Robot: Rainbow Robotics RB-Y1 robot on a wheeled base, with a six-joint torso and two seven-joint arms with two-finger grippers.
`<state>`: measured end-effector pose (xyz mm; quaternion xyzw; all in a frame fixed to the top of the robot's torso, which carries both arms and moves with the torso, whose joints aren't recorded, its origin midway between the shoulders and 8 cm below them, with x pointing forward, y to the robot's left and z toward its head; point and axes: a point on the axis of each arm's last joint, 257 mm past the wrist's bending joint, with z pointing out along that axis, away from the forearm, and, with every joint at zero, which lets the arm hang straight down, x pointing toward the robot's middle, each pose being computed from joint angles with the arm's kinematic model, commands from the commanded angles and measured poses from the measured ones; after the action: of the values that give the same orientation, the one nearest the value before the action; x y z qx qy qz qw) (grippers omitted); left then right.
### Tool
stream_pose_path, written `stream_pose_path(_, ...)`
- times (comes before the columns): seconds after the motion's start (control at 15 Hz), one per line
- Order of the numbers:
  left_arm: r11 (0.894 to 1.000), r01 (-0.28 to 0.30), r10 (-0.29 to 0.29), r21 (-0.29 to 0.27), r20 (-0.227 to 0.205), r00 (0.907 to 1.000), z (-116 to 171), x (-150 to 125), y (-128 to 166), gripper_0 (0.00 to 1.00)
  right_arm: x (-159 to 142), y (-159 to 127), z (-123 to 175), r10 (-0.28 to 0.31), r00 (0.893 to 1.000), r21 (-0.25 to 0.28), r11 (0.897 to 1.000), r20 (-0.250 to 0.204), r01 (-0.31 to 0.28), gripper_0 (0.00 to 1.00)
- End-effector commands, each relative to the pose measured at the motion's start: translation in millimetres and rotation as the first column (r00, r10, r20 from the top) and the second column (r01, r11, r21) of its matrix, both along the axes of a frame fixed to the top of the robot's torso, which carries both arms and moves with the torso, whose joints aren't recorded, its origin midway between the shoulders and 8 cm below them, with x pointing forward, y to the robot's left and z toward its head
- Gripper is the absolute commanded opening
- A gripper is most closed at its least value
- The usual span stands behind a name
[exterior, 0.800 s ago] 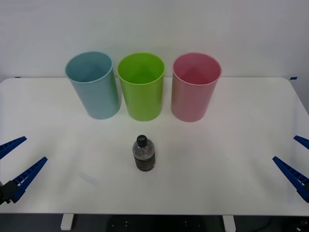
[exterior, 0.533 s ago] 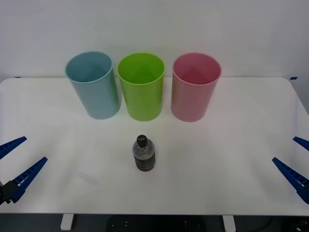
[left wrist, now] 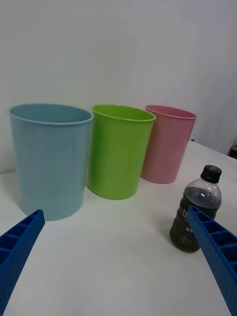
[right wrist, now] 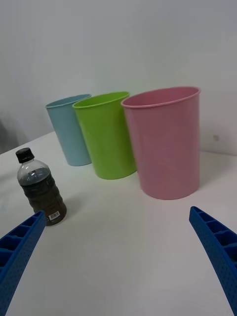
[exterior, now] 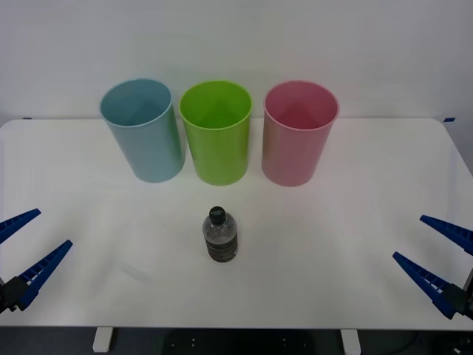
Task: Grasp the object on the table and drop it into the matching bin: aluminum can to the light blue bin, PET bottle to the pink bin.
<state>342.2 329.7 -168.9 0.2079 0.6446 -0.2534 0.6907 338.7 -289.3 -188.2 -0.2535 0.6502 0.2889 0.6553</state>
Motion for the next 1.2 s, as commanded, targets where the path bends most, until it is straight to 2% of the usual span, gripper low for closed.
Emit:
stream_pose_path(0.07,1.000,0.000,0.000,0.000,0.000,1.0000,0.0,0.0,0.0,1.00,2.9,20.2,-12.6,0.051,0.999,-0.049,0.997,-0.006,-0.052,1.00)
stream_pose_path(0.33,1.000,0.000,0.000,0.000,0.000,1.0000,0.0,0.0,0.0,1.00,3.2,46.4,-20.6,0.111,0.994,-0.064,0.992,-0.004,-0.111,1.00)
stream_pose_path(0.67,1.000,0.000,0.000,0.000,0.000,1.0000,0.0,0.0,0.0,1.00,5.7,60.3,-30.6,0.150,0.989,-0.131,0.980,0.009,-0.148,1.00)
stream_pose_path(0.8,1.000,0.000,0.000,0.000,0.000,1.0000,0.0,0.0,0.0,1.00,7.6,73.2,-31.3,0.182,0.981,-0.177,0.970,0.062,-0.169,1.00)
stream_pose_path(1.0,1.000,0.000,0.000,0.000,0.000,1.0000,0.0,0.0,0.0,1.00,13.9,83.0,-42.5,0.209,0.977,-0.166,0.966,0.052,-0.198,1.00)
stream_pose_path(1.2,1.000,0.000,0.000,0.000,0.000,1.0000,0.0,0.0,0.0,1.00,24.6,97.7,-48.7,0.247,0.967,-0.140,0.961,0.057,-0.237,1.00)
